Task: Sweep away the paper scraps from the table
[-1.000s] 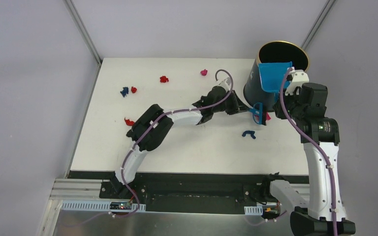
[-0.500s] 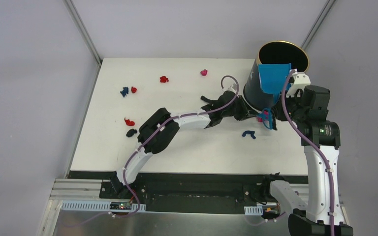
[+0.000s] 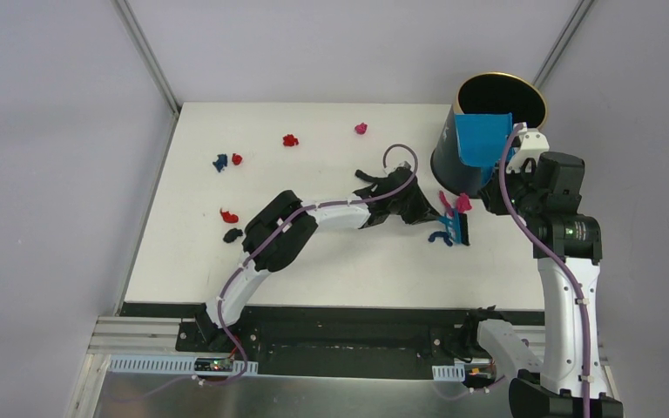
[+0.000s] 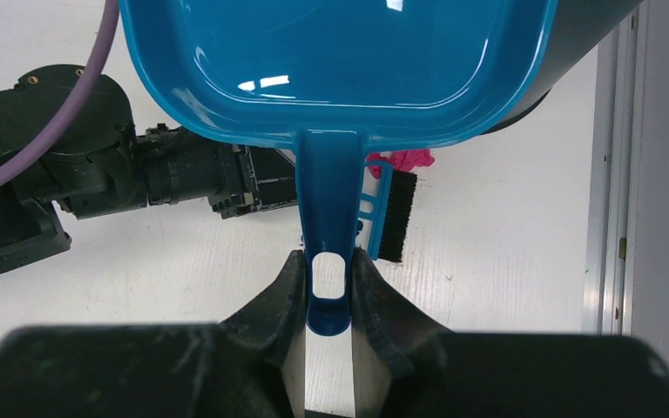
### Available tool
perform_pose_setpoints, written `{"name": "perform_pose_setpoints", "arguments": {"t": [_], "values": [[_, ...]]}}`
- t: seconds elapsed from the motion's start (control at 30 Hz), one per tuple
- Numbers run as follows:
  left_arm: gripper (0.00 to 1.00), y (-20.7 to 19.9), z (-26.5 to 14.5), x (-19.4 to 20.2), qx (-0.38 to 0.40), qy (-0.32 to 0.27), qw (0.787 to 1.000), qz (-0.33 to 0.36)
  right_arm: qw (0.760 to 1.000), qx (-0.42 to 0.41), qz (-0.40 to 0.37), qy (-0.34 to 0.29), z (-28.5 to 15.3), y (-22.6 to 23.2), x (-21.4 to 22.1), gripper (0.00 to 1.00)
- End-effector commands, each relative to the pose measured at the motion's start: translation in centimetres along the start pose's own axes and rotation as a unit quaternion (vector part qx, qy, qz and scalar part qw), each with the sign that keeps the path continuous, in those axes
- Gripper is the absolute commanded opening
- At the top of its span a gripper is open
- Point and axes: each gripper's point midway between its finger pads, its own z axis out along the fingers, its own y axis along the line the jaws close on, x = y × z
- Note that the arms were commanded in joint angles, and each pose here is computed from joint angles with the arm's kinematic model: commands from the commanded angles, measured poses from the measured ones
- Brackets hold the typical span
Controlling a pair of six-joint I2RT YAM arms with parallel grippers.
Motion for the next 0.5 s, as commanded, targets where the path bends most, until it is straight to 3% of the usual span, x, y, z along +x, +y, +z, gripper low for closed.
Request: {"name": "perform_pose_setpoints", "arguments": {"t": [0.0, 0.13, 0.33, 0.47], "values": [[0.00, -0.7, -3.3, -0.8, -0.023, -0.012, 0.998, 0.055, 1.000, -0.004, 0.003, -0.031, -0.3, 0.1, -1.4, 0.00], [0.00, 1.1, -7.4, -1.3, -0.082, -0.013, 0.986, 0.145, 0.999, -0.008, 0.000, -0.032, -0.3, 0.2, -1.5, 0.00], [0.00, 5.6, -17.8, -4.4, -0.150, -0.046, 0.969, 0.193, 0.999, -0.012, -0.003, -0.030, 0.0, 0.3, -1.1, 0.00], [0.00, 4.3, -24.7, -5.9, -0.133, -0.085, 0.957, 0.244, 0.999, -0.022, -0.001, -0.026, 0.6, 0.5, -0.8, 0.00]]}}
